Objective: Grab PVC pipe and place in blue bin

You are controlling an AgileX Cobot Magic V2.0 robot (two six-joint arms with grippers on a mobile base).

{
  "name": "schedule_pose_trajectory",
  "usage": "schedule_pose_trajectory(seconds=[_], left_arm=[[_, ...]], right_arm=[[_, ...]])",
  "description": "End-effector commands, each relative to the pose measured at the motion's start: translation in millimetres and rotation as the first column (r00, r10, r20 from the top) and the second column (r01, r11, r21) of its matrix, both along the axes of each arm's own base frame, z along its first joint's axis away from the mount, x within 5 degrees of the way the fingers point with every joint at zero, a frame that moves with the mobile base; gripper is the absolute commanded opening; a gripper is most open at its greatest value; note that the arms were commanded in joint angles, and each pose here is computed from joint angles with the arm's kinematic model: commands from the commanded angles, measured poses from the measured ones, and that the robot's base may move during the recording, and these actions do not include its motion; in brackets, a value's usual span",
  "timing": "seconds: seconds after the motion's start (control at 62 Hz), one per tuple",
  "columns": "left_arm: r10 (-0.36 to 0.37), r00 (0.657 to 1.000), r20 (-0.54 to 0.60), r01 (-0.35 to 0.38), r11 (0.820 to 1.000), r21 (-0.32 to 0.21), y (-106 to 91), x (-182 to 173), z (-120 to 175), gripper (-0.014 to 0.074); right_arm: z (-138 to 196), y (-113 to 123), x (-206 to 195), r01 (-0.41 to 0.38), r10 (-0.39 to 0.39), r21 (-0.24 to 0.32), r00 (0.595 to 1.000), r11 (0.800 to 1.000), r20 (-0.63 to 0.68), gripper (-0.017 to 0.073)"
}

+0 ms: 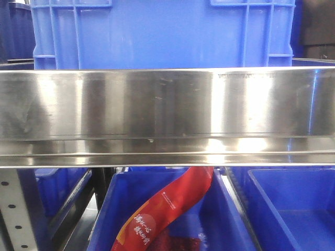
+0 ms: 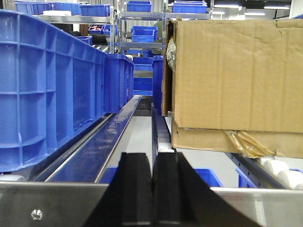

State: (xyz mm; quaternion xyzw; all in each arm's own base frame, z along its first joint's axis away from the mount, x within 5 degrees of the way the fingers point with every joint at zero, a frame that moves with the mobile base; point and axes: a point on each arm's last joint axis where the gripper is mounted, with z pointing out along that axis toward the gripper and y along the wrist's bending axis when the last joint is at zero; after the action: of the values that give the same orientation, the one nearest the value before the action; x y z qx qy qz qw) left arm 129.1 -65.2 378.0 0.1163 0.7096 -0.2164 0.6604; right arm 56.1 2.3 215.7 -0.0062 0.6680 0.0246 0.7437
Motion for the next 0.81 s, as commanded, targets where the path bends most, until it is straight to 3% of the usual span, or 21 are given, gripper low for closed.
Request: schedule_pose_trajectory(seconds=[0.0,0.065,0.161,0.387,0.613,0.791], left_arm=[[0.002,0.999,0.032,-0.002,1.000,0.012,0.8,-1.7,0.4,-0.0111],[0.010,0.999,0.050,-0.012,0.999,0.046,1.5,-1.0,-5.3,-0.0111],[0.044,0.994,0.099,-0.050,0.997,0.056,6.1,-0.8,-17.6,-0.0111],[0.173,0.975,0.137,-0.180,0.983,0.037,30.3,-18.4,-64.0,-0.0111],[0.295,0.945,0.139,-0.303,0.952,0.035,51.2,-49.7,-97.3,-0.0111],[0.389,0.912,0.131,-0.397,0.917,0.040,60.3,-64.7,-129.0,-0.0111]], right_arm=[[0.3,-0.4,-0.3,0.008,-0.008,-0.016,1.000,1.000,0.011,-0.0163],[0.3,-0.4,-0.3,0.008,-0.008,-0.016,1.000,1.000,0.011,-0.0163],[0.3,-0.4,-0.3,0.008,-0.008,-0.016,1.000,1.000,0.011,-0.0163],[0.3,-0.4,-0.3,0.008,-0.008,-0.016,1.000,1.000,0.011,-0.0163],[0.3,-0.4,-0.3,0.008,-0.008,-0.016,1.000,1.000,0.011,-0.0163],[0.3,-0.4,-0.3,0.008,-0.008,-0.016,1.000,1.000,0.011,-0.0163]])
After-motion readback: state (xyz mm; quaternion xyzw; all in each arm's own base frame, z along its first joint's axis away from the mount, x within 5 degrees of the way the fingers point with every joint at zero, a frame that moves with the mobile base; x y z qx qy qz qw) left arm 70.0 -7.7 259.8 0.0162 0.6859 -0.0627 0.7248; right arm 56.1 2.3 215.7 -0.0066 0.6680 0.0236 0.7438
